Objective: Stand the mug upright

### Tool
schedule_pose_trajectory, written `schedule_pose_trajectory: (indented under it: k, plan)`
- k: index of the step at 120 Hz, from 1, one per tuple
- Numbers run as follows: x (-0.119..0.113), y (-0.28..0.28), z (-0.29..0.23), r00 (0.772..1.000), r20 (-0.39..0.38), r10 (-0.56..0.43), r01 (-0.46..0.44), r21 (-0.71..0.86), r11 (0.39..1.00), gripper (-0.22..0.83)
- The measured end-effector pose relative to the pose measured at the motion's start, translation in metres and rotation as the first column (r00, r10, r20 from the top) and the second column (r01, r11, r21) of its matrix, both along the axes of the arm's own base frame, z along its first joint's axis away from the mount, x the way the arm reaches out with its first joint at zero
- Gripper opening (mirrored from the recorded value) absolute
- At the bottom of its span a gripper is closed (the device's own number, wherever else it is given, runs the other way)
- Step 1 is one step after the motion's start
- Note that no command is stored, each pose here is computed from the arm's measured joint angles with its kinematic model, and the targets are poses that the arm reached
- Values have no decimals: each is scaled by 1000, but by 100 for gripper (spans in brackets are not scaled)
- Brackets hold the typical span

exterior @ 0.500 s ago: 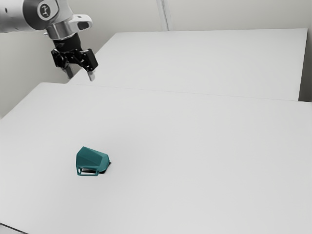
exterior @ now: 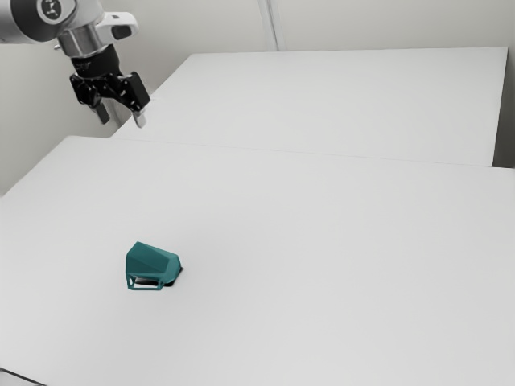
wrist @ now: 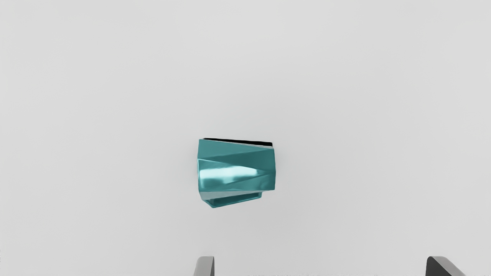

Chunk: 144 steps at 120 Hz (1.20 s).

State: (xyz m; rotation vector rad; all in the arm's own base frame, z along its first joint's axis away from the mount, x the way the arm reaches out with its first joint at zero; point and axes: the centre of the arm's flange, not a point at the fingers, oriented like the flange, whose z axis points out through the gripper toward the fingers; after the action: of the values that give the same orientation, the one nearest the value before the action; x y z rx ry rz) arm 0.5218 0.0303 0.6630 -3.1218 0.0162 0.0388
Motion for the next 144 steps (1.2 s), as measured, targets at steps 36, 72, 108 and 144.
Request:
schedule_pose_trajectory:
  k: [36, 72, 108, 144]
  plan:
    - [-32, 77, -17, 992, -3, 126, -126, -105, 986, 62]
    - [-52, 100, -51, 987, 85, 136, -109, -266, 958, 62]
    - [-63, 127, -115, 972, 148, 181, -99, -440, 893, 62]
    - [-83, 148, -182, 952, 169, 257, -108, -599, 793, 61]
